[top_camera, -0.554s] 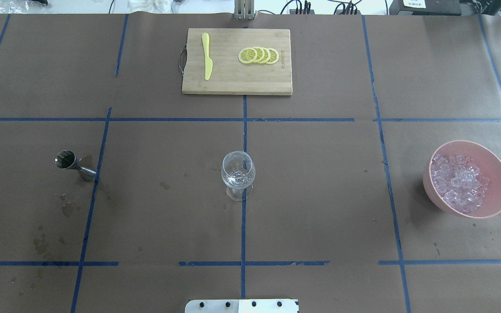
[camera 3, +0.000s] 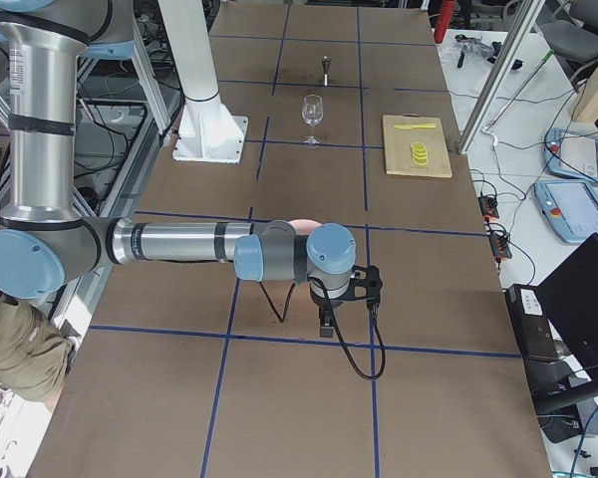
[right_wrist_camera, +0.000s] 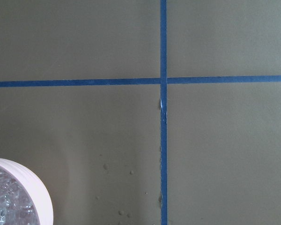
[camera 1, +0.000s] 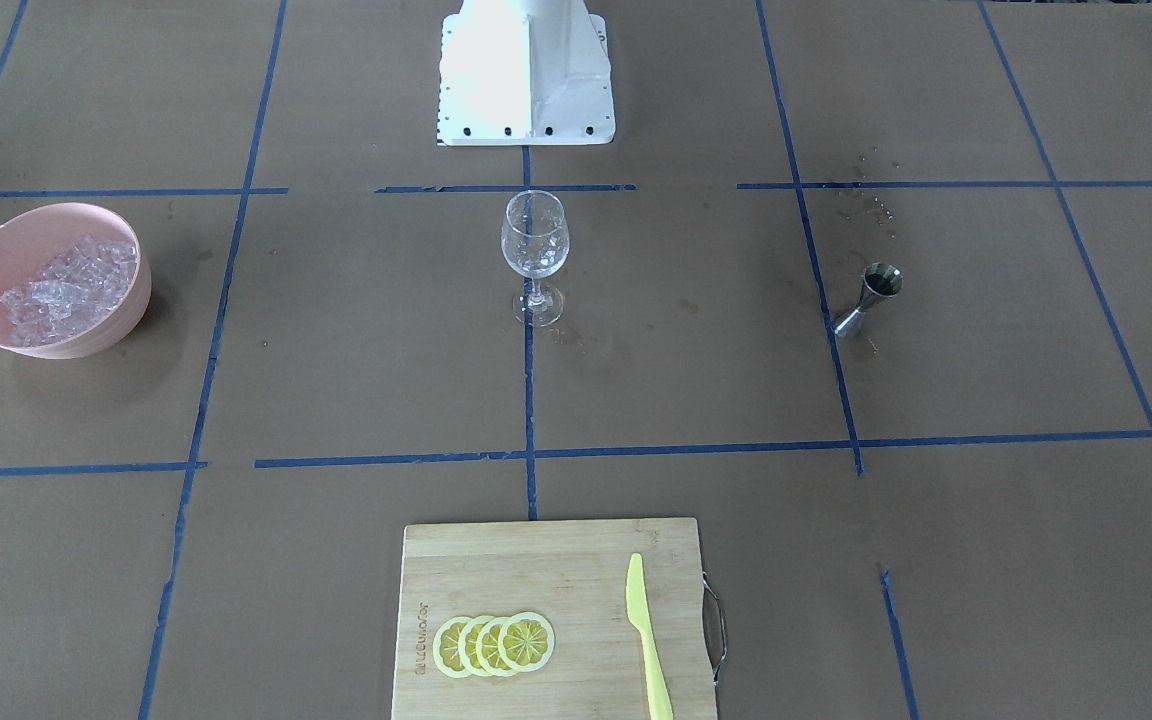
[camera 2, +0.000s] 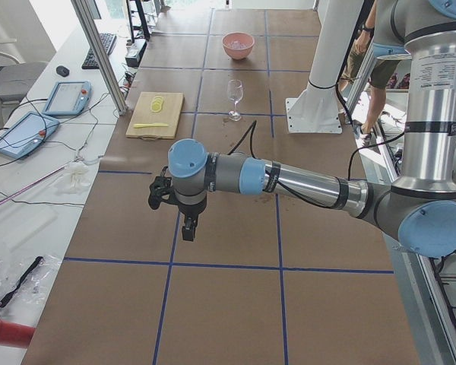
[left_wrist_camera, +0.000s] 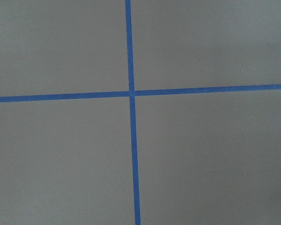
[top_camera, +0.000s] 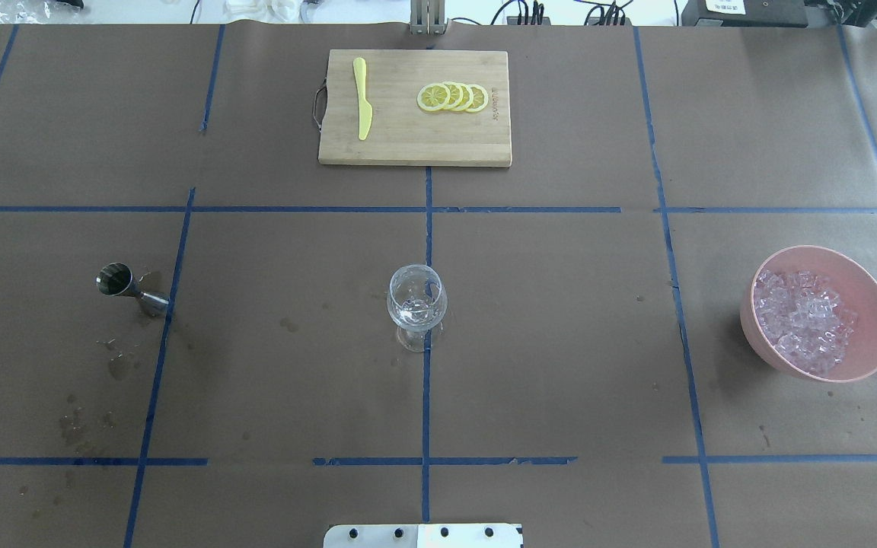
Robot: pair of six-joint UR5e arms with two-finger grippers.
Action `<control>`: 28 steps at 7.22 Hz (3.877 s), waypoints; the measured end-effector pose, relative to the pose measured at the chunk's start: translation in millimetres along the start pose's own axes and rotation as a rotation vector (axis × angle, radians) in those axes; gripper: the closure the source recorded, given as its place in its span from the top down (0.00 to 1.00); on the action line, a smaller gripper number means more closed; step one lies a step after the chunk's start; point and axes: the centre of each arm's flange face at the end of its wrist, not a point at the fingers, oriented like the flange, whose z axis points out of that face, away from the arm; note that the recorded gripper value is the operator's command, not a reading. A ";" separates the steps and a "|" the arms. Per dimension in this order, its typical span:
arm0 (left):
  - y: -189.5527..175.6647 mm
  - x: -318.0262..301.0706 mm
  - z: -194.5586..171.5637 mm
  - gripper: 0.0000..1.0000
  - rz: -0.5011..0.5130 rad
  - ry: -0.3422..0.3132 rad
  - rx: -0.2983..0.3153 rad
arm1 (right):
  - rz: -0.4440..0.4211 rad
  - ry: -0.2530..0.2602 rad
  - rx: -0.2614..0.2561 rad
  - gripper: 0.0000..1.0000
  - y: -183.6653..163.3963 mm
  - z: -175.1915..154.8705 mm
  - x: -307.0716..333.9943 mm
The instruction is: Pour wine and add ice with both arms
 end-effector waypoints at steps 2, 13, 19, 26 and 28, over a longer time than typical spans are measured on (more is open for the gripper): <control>-10.2 60.8 -54.0 1.00 0.080 -0.001 0.112 | -0.020 -0.004 0.019 1.00 -1.1 -9.7 -11.7; 125.0 290.8 26.6 1.00 -0.130 0.098 0.390 | -0.027 -0.019 0.052 1.00 -11.4 -26.2 -37.2; 212.8 358.5 159.9 1.00 -0.254 -0.063 0.561 | -0.011 -0.019 0.059 1.00 -12.7 -29.1 -40.5; 208.7 378.1 273.5 0.99 -0.186 -0.115 0.860 | -0.012 -0.019 0.064 1.00 -15.3 -31.6 -43.4; 206.4 377.9 297.6 0.98 -0.177 -0.137 0.893 | -0.015 -0.020 0.067 1.00 -16.4 -32.7 -44.8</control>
